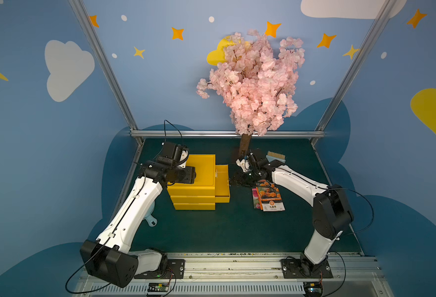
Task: Take the seed bags out of the drawer
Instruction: Close the drawer in the storage box.
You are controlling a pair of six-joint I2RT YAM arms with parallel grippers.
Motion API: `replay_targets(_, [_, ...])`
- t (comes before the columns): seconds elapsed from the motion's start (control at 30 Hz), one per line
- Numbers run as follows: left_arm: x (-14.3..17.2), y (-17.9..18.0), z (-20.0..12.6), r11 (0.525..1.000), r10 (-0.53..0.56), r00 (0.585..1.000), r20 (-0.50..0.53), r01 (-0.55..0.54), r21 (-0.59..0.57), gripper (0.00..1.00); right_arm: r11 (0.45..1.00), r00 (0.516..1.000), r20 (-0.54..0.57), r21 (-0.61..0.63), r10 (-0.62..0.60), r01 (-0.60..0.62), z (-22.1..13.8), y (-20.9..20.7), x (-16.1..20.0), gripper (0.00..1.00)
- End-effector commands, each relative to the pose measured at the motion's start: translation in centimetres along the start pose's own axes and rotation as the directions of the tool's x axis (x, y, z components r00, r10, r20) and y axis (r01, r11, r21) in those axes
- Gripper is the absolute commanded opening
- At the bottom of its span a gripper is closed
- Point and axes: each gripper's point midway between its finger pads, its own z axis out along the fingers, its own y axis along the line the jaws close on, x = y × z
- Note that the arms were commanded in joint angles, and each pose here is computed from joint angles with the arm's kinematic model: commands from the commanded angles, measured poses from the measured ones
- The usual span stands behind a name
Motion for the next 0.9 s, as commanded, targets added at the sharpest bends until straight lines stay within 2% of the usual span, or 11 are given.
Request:
replay_targets(0.0, [1.9, 0.4, -0.2, 1.000, -0.010, 0.998, -0.058, 0.009, -0.013, 0.66, 0.997, 1.000, 0.018, -0.079, -0.009, 0.010, 0.7, 2.3, -1.3, 0.54])
replay_targets(0.5, [1.7, 0.5, -1.0, 1.000, -0.009, 0.999, -0.039, 0.008, -0.019, 0.67, 0.968, 0.999, -0.027, -0.248, 0.026, -0.032, 4.2, 5.4, -2.4, 0.54])
replay_targets(0.87, [1.9, 0.6, -0.7, 1.000, -0.010, 0.999, -0.051, 0.009, -0.021, 0.67, 0.946, 0.997, -0.059, -0.319, 0.048, -0.064, 5.4, 6.0, -1.9, 0.53])
